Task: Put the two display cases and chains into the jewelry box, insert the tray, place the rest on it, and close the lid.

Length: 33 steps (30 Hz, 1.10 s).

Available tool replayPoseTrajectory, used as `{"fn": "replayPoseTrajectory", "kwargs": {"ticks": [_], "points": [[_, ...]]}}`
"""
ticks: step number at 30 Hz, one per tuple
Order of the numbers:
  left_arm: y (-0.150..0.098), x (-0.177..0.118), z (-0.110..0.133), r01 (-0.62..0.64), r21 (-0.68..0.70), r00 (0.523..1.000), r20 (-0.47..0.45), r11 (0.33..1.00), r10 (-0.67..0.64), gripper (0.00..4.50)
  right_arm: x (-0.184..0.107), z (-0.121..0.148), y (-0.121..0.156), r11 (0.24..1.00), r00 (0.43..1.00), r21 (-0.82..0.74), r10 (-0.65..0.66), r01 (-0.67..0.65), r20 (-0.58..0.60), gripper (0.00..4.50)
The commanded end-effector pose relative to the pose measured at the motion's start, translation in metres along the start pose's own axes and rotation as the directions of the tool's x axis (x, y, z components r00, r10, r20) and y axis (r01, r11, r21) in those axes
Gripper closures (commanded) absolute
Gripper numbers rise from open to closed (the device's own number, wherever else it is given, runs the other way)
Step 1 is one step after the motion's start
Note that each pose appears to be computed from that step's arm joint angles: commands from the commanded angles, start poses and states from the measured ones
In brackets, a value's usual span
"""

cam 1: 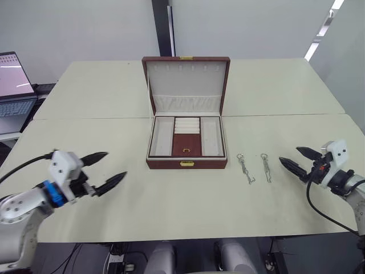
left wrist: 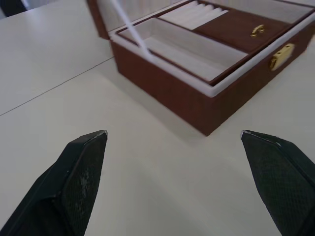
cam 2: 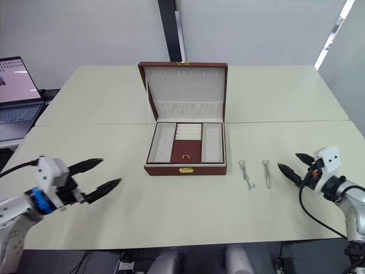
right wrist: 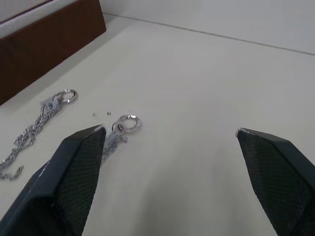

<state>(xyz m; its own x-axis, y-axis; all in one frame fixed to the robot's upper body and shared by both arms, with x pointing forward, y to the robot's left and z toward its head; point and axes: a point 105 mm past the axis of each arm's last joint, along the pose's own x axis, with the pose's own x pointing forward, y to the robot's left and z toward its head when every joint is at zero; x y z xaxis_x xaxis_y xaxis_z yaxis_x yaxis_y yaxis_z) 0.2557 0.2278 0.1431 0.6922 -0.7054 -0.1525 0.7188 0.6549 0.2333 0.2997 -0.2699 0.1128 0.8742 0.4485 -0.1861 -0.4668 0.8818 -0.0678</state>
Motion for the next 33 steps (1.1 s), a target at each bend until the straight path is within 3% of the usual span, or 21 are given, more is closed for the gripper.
{"fn": "replayPoseTrajectory", "kwargs": {"ticks": [1, 4, 9, 16, 22, 25, 29, 33], "points": [[-0.028, 0.025, 0.021, 0.158, 0.047, 0.985, 0.064, 0.986, -0.161, 0.00, 0.005, 0.008, 0.014, 0.999, 0.999, -0.007, -0.048, 0.048, 0.021, 0.01], [-0.053, 0.042, 0.022, 0.291, 0.084, 0.953, 0.062, 0.953, -0.297, 0.00, 0.009, 0.001, 0.027, 0.996, 0.996, 0.027, -0.086, 0.086, 0.005, 0.01], [-0.076, 0.059, 0.025, 0.413, 0.110, 0.902, 0.088, 0.904, -0.423, 0.00, 0.013, -0.010, 0.041, 0.987, 0.988, 0.048, -0.152, 0.153, -0.013, 0.01], [-0.084, 0.064, 0.023, 0.464, 0.135, 0.874, 0.092, 0.875, -0.478, 0.00, 0.020, -0.022, 0.052, 0.979, 0.977, -0.023, -0.201, 0.200, -0.072, 0.01], [-0.087, 0.070, 0.025, 0.464, 0.142, 0.871, 0.108, 0.874, -0.480, 0.00, 0.025, -0.038, 0.045, 0.958, 0.949, 0.005, -0.285, 0.288, -0.134, 0.01], [-0.085, 0.072, 0.025, 0.461, 0.142, 0.872, 0.109, 0.876, -0.477, 0.00, 0.025, -0.040, 0.046, 0.960, 0.951, 0.006, -0.276, 0.280, -0.137, 0.61], [-0.084, 0.073, 0.025, 0.452, 0.141, 0.876, 0.115, 0.881, -0.468, 0.00, 0.025, -0.043, 0.049, 0.965, 0.956, 0.018, -0.256, 0.261, -0.141, 1.95], [-0.084, 0.073, 0.025, 0.445, 0.138, 0.879, 0.122, 0.885, -0.461, 0.00, 0.024, -0.046, 0.052, 0.967, 0.958, 0.021, -0.248, 0.253, -0.147, 2.94]]}}
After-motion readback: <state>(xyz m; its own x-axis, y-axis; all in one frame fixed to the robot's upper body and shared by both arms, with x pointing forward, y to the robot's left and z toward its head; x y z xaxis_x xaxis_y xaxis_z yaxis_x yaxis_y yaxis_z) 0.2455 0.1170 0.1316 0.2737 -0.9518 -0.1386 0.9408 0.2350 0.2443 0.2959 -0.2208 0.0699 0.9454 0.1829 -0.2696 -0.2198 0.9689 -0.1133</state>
